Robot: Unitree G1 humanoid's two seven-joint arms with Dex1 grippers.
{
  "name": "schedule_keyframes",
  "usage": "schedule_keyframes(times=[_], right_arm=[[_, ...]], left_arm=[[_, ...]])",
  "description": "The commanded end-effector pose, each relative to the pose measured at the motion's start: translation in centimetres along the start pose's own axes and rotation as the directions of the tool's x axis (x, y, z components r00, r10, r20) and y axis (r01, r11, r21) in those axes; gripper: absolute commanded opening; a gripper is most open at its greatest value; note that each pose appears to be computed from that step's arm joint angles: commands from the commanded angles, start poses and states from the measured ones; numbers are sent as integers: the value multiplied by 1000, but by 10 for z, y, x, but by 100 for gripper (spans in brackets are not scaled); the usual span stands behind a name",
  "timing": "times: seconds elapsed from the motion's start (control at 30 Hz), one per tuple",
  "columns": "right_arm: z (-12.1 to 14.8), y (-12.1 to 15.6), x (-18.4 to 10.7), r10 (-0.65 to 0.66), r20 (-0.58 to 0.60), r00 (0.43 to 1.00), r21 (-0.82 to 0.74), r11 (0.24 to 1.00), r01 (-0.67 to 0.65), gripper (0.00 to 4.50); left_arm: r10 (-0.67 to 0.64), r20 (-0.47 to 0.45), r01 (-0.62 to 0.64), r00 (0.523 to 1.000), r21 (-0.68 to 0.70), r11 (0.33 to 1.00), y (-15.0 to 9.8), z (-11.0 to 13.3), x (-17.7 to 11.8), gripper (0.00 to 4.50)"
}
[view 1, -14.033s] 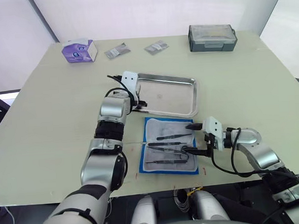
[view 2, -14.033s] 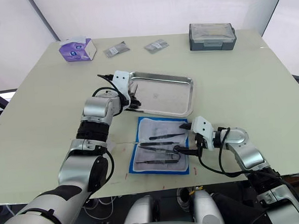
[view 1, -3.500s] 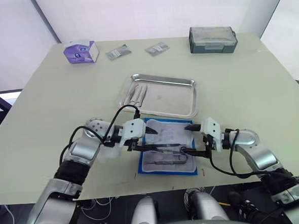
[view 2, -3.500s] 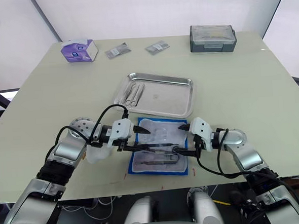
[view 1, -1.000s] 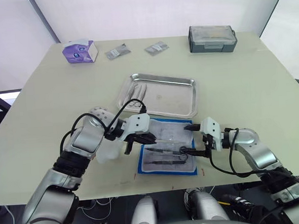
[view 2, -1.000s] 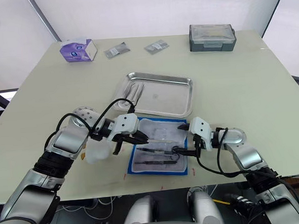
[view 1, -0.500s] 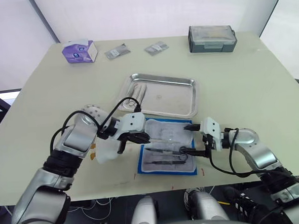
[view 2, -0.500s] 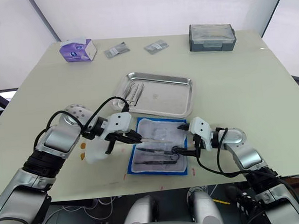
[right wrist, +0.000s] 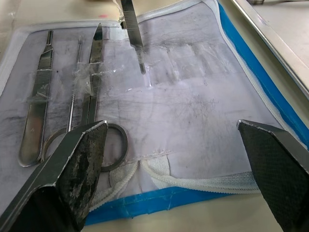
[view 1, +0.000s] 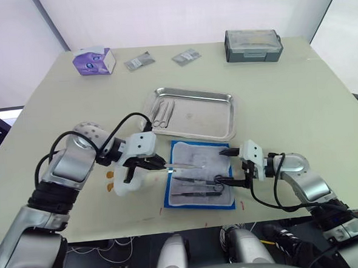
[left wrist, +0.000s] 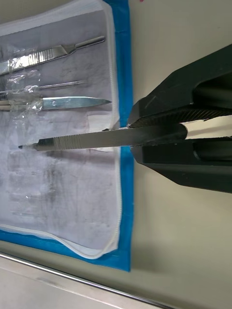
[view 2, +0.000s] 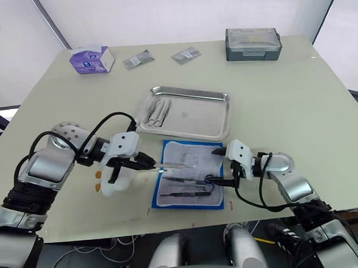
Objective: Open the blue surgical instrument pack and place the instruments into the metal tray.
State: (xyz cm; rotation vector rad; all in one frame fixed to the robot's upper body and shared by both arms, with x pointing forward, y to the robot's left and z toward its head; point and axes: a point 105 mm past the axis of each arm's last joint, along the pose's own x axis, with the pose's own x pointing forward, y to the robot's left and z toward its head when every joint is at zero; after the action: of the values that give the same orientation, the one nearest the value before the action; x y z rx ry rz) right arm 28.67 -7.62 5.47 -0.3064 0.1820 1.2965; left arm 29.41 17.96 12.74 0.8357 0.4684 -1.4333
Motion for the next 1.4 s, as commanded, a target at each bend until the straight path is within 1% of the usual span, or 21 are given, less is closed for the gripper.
schedule_keyframes(times=[0.03,0.17,0.27,0.4,0.5,0.57,0.67,0.87,0.9,0.97,1.03,1.1,1.17,1.27,1.33,1.4], right_arm=[[-53,23,4,74,-187,979,112,992,-54,450],[-53,22,4,75,-188,979,110,992,-54,450],[-54,22,3,76,-190,979,111,992,-56,450],[-54,22,3,76,-189,979,110,992,-56,450],[-54,22,4,78,-189,979,109,992,-58,450],[-54,22,3,79,-189,979,108,992,-59,450],[-53,22,4,80,-190,979,105,993,-61,450],[-54,22,3,81,-191,978,100,993,-63,450],[-54,22,4,83,-192,978,99,993,-65,450],[-54,23,4,86,-191,978,99,993,-68,450],[-54,23,4,87,-191,978,98,993,-69,450],[-54,23,3,86,-194,977,96,993,-69,450],[-54,22,2,85,-196,977,94,993,-68,450],[-54,22,2,85,-198,977,94,993,-67,450],[-54,22,2,85,-198,976,94,993,-67,450],[-55,22,2,84,-199,976,95,993,-66,450]], left_arm=[[68,18,-68,998,30,997,7,9,-24,5],[82,20,-82,996,6,997,5,9,-39,5],[76,-2,-76,997,1,997,-3,4,-50,5],[91,12,-91,996,-20,996,-7,6,-60,5],[149,54,-147,987,-48,988,0,13,-65,5],[205,89,-199,975,-70,977,7,18,-65,5],[335,144,-318,931,-131,939,24,29,-60,5],[443,216,-394,870,-234,889,33,45,-44,5],[467,212,-410,859,-262,874,37,46,-42,5],[528,159,-450,834,-356,819,47,44,-34,5],[585,145,-499,798,-386,776,56,46,-30,5],[670,131,-553,731,-463,693,71,52,-18,5],[718,104,-580,688,-516,631,80,56,-10,5],[756,54,-605,652,-564,562,86,56,-1,5],[793,6,-633,610,-599,491,93,54,4,5],[814,-27,-645,580,-626,439,97,54,9,5]])
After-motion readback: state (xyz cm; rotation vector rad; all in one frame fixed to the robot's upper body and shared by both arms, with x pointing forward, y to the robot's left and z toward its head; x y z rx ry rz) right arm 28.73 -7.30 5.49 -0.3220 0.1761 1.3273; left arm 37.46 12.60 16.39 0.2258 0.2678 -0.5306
